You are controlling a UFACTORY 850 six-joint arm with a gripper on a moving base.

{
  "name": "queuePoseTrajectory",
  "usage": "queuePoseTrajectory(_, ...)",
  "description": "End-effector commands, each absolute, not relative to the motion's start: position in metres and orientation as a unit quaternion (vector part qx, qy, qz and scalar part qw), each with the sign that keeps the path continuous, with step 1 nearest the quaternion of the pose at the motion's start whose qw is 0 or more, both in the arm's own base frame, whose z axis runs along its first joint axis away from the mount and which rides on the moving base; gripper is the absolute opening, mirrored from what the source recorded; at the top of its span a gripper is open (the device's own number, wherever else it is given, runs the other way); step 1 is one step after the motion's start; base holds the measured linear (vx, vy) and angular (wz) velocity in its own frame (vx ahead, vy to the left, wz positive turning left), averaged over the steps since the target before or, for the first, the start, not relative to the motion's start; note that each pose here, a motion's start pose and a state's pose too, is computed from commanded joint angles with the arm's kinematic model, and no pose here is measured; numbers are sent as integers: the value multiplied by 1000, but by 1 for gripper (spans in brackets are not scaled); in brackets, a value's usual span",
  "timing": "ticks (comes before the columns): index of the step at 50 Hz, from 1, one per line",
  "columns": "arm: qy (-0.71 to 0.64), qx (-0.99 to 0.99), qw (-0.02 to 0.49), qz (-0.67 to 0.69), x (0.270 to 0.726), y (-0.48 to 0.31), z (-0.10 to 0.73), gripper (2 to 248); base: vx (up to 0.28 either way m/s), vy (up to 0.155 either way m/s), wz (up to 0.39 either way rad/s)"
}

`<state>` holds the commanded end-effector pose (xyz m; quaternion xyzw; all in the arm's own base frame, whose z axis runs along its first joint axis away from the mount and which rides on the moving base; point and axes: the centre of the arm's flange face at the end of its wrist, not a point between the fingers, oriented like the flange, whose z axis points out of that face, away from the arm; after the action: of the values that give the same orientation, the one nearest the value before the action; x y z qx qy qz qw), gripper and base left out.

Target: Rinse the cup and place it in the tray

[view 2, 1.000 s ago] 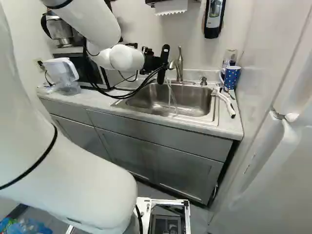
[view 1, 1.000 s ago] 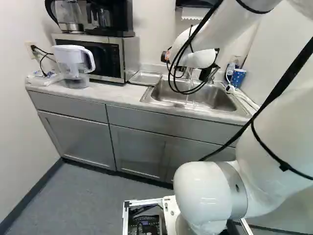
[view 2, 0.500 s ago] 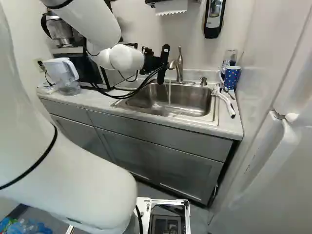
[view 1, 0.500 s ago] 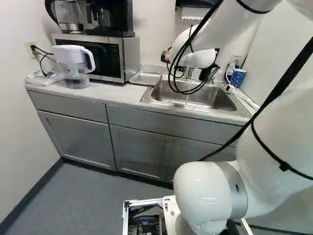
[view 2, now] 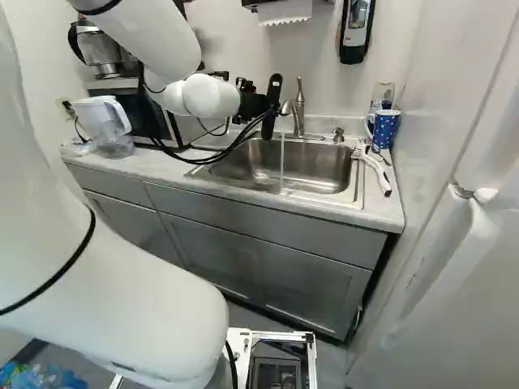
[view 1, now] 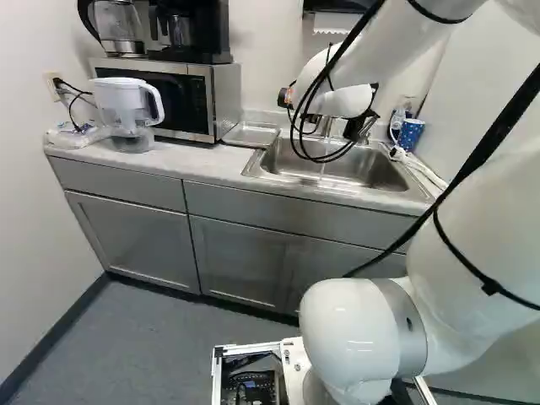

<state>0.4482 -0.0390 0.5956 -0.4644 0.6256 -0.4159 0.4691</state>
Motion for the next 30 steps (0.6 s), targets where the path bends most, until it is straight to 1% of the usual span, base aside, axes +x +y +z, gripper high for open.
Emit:
queuePoseTrajectory(13,622,-470,465,-420,448,-39,596,125,0,0,0)
queuePoseTrajectory(30,581,-519,430,-456,448,-39,596,125,0,0,0)
